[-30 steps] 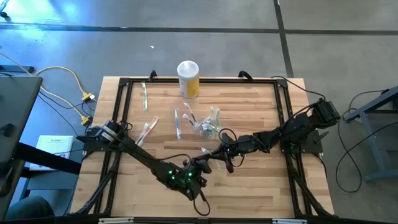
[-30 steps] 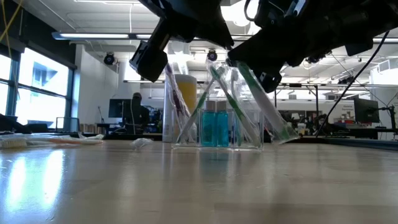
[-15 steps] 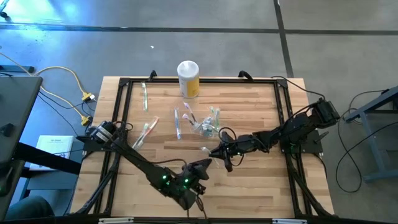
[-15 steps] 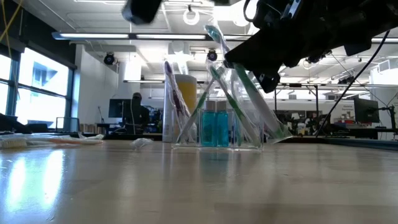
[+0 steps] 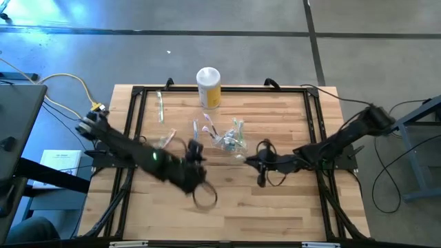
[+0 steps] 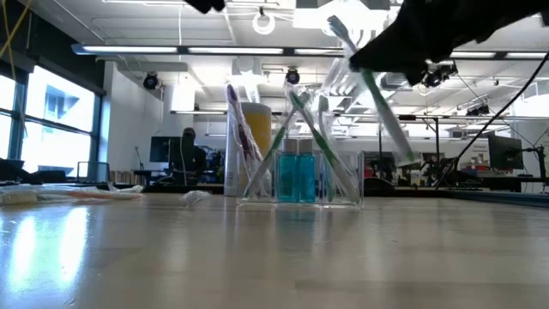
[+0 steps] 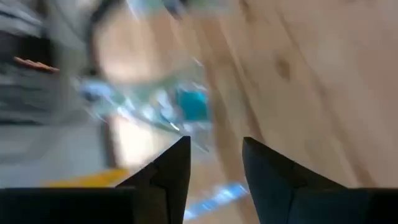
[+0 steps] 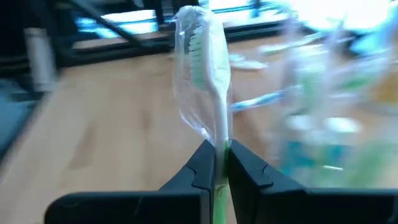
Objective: Pick & Place toothbrushing station
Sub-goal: Put the right green toothbrush into the right section of the transparent organizer
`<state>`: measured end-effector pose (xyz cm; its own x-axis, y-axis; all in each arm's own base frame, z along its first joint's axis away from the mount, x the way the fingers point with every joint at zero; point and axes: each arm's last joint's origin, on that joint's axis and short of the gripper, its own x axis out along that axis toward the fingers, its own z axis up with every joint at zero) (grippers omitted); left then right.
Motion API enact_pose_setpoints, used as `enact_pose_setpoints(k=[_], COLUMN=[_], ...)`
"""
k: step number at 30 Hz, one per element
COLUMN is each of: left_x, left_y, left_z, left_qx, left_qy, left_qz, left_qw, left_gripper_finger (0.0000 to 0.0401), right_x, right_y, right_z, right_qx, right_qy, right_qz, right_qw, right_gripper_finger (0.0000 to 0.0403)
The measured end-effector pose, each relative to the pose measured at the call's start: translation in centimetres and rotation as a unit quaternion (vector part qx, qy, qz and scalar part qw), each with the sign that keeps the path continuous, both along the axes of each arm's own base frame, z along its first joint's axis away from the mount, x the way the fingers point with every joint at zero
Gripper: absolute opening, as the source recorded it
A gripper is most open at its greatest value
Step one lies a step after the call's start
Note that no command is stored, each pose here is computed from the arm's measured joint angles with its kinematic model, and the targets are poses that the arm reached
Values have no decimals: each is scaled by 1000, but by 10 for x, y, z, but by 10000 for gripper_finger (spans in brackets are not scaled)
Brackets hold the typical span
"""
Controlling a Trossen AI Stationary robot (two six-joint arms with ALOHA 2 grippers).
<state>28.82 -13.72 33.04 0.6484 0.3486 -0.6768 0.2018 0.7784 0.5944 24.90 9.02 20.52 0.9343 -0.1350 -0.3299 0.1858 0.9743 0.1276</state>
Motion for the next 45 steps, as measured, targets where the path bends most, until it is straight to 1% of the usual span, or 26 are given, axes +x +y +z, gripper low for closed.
enact_pose_setpoints(k=[2,5,8,11,14,17,20,23,26,32,36,39,42,45], left_x=[-5,-9,-20,-34,-50,-63,-69,-72,-72,-69,-69,-69,-69,-69], left_y=[20,44,70,89,99,106,111,117,123,126,126,126,126,126], left_z=[7,10,9,-4,-20,-37,-51,-62,-69,-67,-66,-66,-66,-66], left_qx=[-46,-83,-123,-159,-189,-199,-204,-207,-221,-255,-257,-262,-267,-270], left_qy=[8,-13,-35,-69,-124,-186,-236,-255,-243,-248,-255,-252,-251,-251], left_qz=[2,0,6,5,-6,-10,-10,-7,-6,-35,-39,-36,-34,-35], left_qw=[999,996,992,985,974,962,950,944,945,934,931,931,930,929], left_gripper_finger=[139,139,139,138,138,138,138,138,138,138,138,138,138,138], right_x=[-9,-15,-16,-14,-17,-24,-31,-36,-34,-22,-17,-14,-13,-12], right_y=[-2,-5,-9,-15,-27,-41,-53,-65,-75,-85,-87,-87,-89,-89], right_z=[7,18,27,29,23,12,4,-6,-9,-31,-44,-57,-68,-76], right_qx=[-25,-62,-99,-123,-132,-136,-126,-121,-107,-95,-83,-79,-63,-62], right_qy=[-3,-21,-42,-86,-132,-154,-191,-218,-249,-221,-219,-198,-179,-164], right_qz=[-43,-78,-86,-69,-60,-83,-99,-95,-86,-104,-115,-134,-156,-164], right_qw=[999,995,990,986,981,975,968,964,959,965,965,968,970,971], right_gripper_finger=[16,16,16,16,16,16,16,16,16,16,16,16,16,16])
